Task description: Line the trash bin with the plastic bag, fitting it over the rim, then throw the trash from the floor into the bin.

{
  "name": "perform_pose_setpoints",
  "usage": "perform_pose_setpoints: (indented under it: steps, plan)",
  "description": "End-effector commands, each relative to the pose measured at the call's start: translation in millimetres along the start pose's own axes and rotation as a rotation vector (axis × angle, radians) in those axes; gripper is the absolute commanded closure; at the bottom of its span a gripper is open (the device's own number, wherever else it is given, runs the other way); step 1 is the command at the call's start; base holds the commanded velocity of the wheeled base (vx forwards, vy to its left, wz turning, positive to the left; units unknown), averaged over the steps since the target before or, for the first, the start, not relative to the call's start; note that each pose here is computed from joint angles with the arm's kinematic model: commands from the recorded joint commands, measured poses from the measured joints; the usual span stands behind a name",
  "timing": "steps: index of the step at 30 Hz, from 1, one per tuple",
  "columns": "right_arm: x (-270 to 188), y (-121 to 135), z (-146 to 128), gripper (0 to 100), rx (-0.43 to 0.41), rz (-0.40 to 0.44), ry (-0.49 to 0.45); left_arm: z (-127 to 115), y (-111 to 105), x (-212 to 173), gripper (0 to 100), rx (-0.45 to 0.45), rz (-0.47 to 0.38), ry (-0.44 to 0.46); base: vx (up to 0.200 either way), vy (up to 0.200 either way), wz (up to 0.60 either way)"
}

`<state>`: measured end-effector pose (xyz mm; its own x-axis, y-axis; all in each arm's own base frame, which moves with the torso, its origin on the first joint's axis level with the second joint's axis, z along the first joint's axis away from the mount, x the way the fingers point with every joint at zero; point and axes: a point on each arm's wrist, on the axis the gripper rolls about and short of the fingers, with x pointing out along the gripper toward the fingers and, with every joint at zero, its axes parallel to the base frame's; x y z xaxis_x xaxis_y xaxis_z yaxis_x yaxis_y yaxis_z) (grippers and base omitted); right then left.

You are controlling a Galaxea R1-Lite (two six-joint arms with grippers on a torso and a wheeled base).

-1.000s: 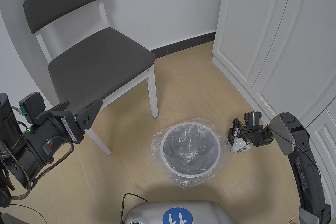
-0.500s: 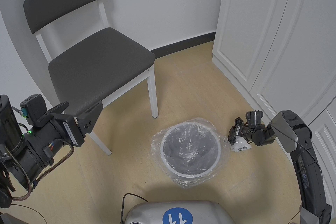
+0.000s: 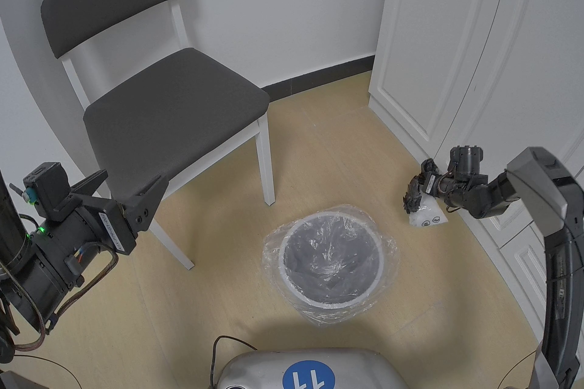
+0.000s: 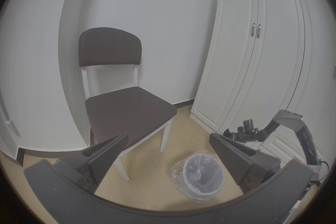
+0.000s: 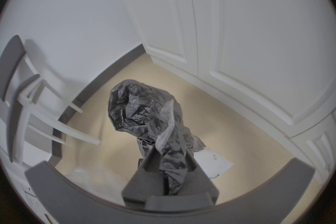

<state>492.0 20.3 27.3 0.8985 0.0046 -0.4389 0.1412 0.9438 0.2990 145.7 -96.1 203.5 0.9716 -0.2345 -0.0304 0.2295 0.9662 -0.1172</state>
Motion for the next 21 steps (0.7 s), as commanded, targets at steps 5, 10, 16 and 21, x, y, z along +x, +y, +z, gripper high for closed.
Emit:
perform_pose_setpoints:
  steps: [5,10,16,21]
  plan:
    - [-161.4,86.4,42.2,100,-0.136,0.285,-0.181,3.9,1.0,-5.1,0,0.014,-0.003,-0.022,0.0,0.0,0.0]
    - [-199.9,117.7,15.9,100,-0.223,0.407,-0.212,4.7,1.1,-5.7,0,0.011,-0.006,-0.027,0.0,0.0,0.0]
    - [-217.7,143.3,-18.7,100,-0.271,0.503,-0.136,4.5,1.0,-6.2,0,0.011,-0.01,-0.027,0.0,0.0,0.0]
    - [-197.8,154.1,-58.4,100,-0.314,0.513,-0.019,3.4,1.5,-7.2,0,0.015,-0.013,-0.026,0.0,0.0,0.0]
